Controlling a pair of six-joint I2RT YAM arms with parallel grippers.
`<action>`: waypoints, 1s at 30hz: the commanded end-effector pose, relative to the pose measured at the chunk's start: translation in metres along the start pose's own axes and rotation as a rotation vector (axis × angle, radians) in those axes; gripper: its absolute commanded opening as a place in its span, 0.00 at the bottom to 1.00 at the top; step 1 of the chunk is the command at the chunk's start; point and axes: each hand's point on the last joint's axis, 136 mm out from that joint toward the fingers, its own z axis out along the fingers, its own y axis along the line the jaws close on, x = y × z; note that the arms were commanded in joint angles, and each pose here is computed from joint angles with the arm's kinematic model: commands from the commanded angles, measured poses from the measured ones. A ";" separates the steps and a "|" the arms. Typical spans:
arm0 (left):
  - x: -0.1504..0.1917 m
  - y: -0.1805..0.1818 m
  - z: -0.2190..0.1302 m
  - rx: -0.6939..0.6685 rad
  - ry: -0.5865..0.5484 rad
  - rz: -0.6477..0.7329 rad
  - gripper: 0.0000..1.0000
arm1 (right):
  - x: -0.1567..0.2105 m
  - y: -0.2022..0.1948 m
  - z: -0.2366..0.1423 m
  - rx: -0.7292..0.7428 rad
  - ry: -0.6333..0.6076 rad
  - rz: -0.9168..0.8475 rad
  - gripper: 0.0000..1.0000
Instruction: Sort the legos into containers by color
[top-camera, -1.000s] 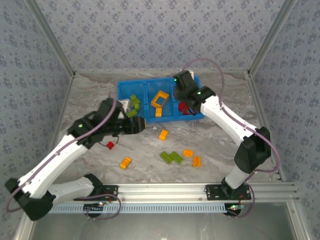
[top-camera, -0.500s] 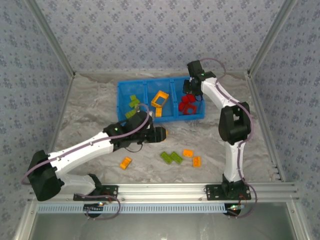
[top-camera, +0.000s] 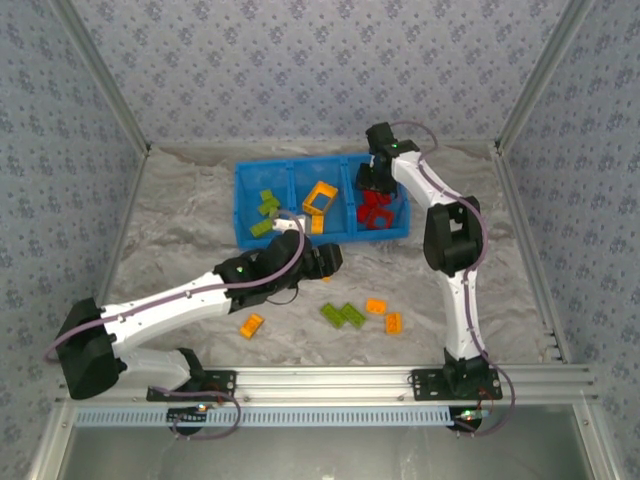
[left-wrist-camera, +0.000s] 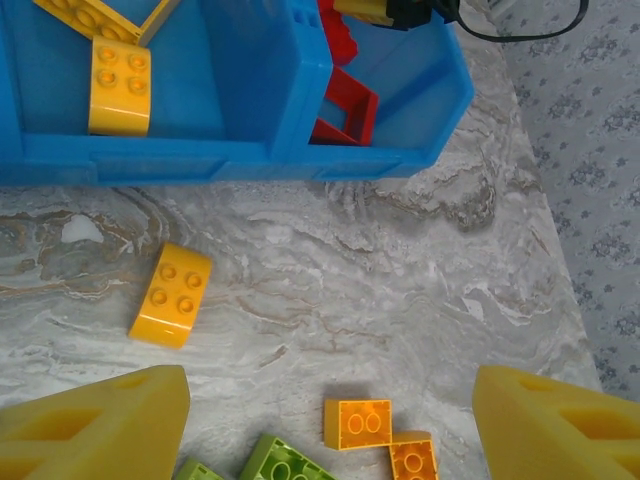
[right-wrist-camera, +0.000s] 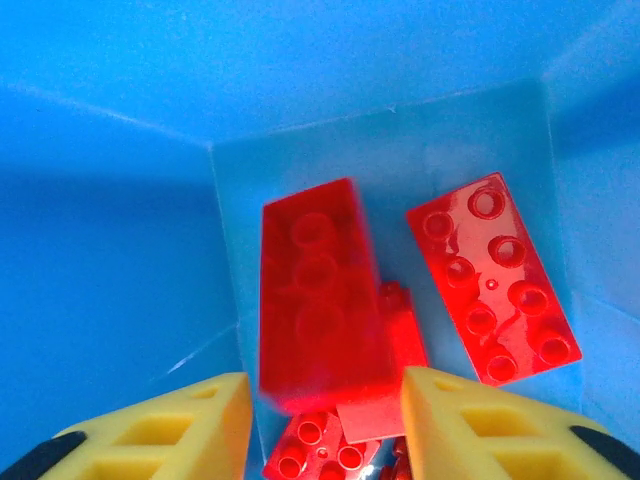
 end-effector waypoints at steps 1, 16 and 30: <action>-0.002 -0.002 -0.004 -0.005 -0.028 -0.022 0.75 | 0.002 0.004 -0.007 -0.004 0.023 -0.008 0.48; 0.085 0.056 0.029 -0.249 0.252 -0.273 0.76 | 0.018 0.009 -0.161 0.048 -0.363 -0.139 0.60; 0.149 0.075 0.030 -0.603 0.513 -0.627 0.77 | 0.226 -0.003 -0.219 -0.214 -0.527 -0.262 0.76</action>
